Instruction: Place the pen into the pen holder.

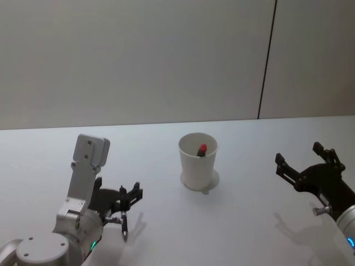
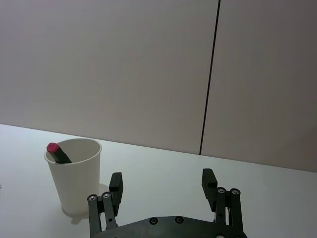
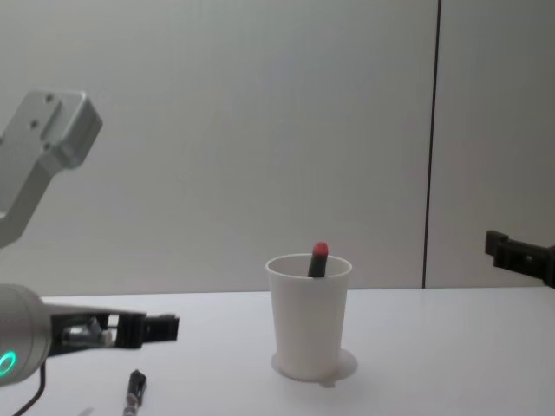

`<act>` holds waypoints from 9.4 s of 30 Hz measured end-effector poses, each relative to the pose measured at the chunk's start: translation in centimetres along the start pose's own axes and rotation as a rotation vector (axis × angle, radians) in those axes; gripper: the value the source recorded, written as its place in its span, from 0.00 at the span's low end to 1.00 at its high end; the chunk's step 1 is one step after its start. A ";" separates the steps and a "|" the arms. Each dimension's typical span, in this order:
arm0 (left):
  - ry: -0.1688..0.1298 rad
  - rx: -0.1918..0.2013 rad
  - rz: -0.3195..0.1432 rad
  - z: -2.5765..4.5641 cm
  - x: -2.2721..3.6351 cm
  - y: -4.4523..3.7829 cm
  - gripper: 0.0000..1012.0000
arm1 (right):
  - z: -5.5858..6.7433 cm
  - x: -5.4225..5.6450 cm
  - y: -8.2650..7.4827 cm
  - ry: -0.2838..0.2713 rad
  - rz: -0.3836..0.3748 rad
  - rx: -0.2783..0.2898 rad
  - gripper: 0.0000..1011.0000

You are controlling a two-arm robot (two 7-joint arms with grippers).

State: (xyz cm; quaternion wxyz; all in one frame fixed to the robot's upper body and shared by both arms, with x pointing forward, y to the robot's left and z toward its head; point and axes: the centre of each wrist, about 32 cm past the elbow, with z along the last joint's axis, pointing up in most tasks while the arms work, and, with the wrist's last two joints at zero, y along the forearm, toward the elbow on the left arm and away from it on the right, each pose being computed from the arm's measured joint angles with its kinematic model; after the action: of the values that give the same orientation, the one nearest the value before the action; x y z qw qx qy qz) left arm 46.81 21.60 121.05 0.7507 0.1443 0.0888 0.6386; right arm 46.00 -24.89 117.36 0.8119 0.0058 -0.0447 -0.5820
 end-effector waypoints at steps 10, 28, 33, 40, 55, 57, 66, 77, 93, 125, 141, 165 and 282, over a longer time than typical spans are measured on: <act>0.033 0.104 0.043 -0.54 -0.10 -0.04 0.99 | 0.0 0.0 0.0 0.000 0.000 0.000 0.99; 0.037 0.212 0.069 -0.44 -0.39 -0.86 0.99 | 0.0 0.0 0.0 0.000 0.000 0.000 0.99; 0.027 0.229 0.059 -0.11 -0.41 -1.22 0.99 | 0.0 0.0 0.0 0.000 0.000 0.000 0.99; 0.018 0.244 0.046 0.21 -0.37 -1.67 0.99 | 0.0 0.0 0.0 0.000 0.000 0.000 0.99; 0.015 0.278 0.031 0.50 -0.44 -2.32 0.99 | 0.0 0.0 0.0 0.000 0.000 0.000 0.99; 0.016 0.283 0.030 0.52 -0.46 -2.39 0.98 | 0.0 0.0 0.0 0.000 0.000 0.000 0.99; 0.019 0.298 0.032 0.57 -0.56 -2.57 0.75 | 0.0 0.0 0.0 0.000 0.000 0.000 0.99; 0.022 0.328 0.028 0.44 -0.73 -2.77 0.41 | 0.0 0.0 0.0 0.000 0.000 0.000 0.99; 0.032 0.343 0.020 0.17 -0.67 -2.85 0.21 | 0.0 0.0 0.0 0.000 0.000 0.000 0.99; 0.035 0.131 0.068 1.60 0.74 -1.30 0.14 | 0.0 0.0 0.0 0.000 0.000 0.000 0.99; -0.018 -0.080 0.046 2.30 1.58 -0.72 0.14 | 0.0 0.0 0.0 0.000 0.000 0.000 0.99; -0.117 -0.411 -0.211 2.74 3.41 -1.33 0.14 | 0.0 0.0 0.0 0.000 0.000 0.000 0.99; -0.437 -0.489 -0.840 4.34 -0.40 -7.22 0.14 | -0.8 3.5 -3.0 0.156 0.263 0.163 0.99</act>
State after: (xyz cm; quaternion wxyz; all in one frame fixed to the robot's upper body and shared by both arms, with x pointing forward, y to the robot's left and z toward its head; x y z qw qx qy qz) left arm 54.86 19.73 122.74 0.9544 0.0469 -0.1707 0.2403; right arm 44.35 -29.15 116.64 0.8791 0.1106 -0.0288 -0.4628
